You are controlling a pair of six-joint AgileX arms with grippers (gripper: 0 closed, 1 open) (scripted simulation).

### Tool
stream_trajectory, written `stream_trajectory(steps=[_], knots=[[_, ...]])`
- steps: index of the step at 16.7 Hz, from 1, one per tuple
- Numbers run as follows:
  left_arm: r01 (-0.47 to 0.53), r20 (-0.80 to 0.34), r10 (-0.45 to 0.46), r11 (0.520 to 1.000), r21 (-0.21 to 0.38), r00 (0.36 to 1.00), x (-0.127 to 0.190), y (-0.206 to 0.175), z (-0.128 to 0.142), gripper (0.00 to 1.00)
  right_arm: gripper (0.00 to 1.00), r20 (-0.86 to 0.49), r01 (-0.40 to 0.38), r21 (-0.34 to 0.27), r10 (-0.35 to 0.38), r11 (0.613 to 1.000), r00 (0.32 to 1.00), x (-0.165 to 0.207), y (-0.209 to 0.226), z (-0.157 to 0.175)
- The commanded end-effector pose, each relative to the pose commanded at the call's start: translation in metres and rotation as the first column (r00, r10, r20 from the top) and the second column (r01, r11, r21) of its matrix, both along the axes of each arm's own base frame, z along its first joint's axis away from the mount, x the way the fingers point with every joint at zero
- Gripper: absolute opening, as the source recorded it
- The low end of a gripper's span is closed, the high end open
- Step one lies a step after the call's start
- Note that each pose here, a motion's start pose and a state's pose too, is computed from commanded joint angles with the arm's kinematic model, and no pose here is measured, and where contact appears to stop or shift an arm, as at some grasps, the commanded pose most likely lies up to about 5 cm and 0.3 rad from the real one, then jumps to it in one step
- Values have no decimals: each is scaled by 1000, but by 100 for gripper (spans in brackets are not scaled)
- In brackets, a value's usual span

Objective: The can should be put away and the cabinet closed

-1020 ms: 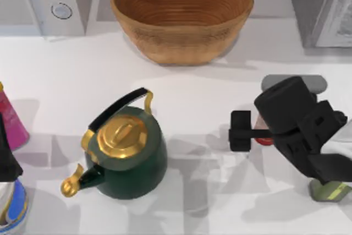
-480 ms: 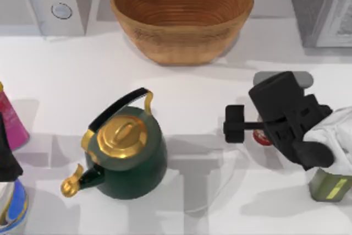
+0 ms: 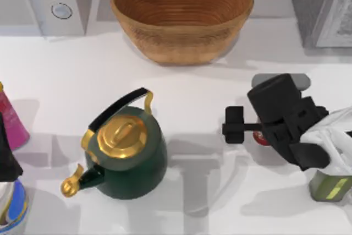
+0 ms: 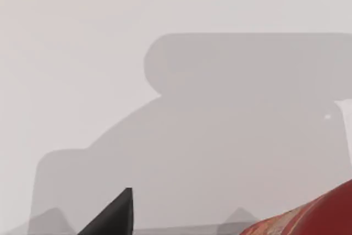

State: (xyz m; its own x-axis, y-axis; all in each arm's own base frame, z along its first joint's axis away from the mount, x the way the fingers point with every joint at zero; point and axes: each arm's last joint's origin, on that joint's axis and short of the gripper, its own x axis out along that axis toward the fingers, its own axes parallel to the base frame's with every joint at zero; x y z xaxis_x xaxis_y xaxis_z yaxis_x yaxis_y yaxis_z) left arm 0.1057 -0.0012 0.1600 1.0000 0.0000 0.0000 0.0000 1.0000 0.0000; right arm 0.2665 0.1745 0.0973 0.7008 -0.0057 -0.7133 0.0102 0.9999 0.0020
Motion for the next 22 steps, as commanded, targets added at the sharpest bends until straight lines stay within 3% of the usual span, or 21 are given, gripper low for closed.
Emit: stream_trajectory(steps=[11, 22], knots=[[0, 0, 0, 1000, 0, 1000, 0, 0, 0, 100, 2, 0, 0, 0, 0, 1000, 1000, 0, 0, 0], [0, 0, 0, 1000, 0, 1000, 0, 0, 0, 100, 0, 6, 1, 5, -1, 1000, 1000, 1, 2, 5]])
